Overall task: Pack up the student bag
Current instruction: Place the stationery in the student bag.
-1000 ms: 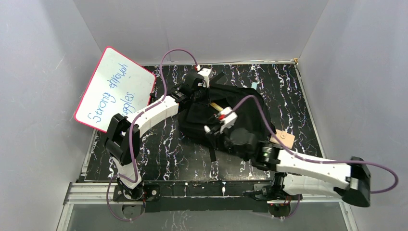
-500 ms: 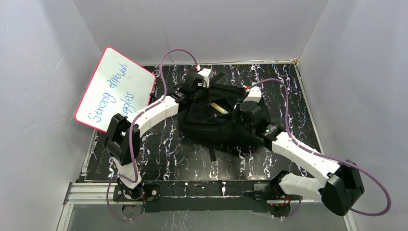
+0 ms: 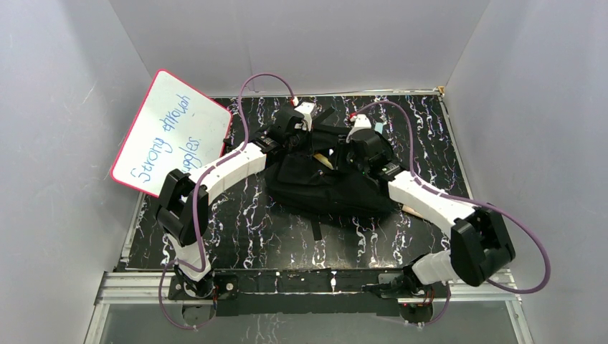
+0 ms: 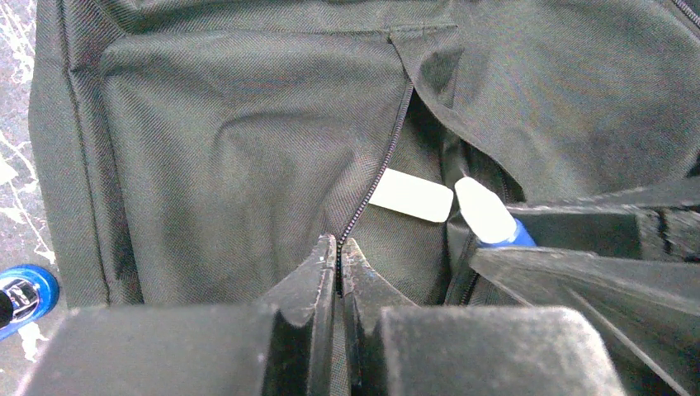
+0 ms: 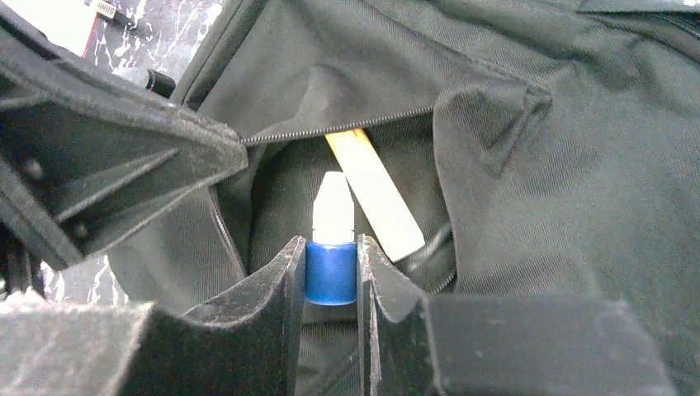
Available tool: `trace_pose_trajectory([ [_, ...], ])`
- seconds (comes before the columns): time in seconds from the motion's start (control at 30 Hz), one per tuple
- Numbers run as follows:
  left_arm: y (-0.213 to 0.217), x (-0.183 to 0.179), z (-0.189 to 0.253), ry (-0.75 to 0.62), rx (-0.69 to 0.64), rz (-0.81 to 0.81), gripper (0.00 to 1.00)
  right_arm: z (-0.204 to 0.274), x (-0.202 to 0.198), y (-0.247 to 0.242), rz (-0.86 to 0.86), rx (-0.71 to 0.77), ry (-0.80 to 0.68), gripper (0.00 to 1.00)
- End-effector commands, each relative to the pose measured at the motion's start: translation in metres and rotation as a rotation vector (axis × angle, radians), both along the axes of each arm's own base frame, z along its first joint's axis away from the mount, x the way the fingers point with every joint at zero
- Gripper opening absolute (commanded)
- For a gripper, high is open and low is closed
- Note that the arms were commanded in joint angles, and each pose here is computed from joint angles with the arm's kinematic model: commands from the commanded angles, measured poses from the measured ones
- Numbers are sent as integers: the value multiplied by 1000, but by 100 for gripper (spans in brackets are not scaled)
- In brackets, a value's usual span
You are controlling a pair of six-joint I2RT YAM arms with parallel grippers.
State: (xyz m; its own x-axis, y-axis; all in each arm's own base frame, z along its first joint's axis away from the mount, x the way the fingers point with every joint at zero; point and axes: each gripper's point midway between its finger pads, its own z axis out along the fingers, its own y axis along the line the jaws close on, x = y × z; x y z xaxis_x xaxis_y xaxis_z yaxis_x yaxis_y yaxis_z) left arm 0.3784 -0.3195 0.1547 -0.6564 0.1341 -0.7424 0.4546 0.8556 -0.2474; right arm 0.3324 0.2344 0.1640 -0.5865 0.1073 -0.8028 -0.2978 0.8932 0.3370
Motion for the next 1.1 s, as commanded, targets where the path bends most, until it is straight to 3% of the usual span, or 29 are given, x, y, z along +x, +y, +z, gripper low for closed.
trace_pose_trajectory([
  [0.0,12,4,30,-64,-22,25,0,22,25,19,49,43,-58,16],
  [0.3,13,5,31,-69,-19,26,0,-4,37,51,159,51,31,20],
  [0.5,14,5,32,-72,-19,26,0,14,32,54,214,65,-29,48],
  [0.73,13,4,30,-67,-18,24,0,36,26,-16,-42,-94,-103,62],
  [0.87,13,4,29,-65,-19,23,0,43,12,-96,-380,-265,-82,67],
  [0.97,13,4,28,-62,-17,23,0,49,-12,-152,-625,-346,-38,80],
  [1.07,13,5,26,-60,-16,23,0,46,-28,-186,-728,-388,19,90],
])
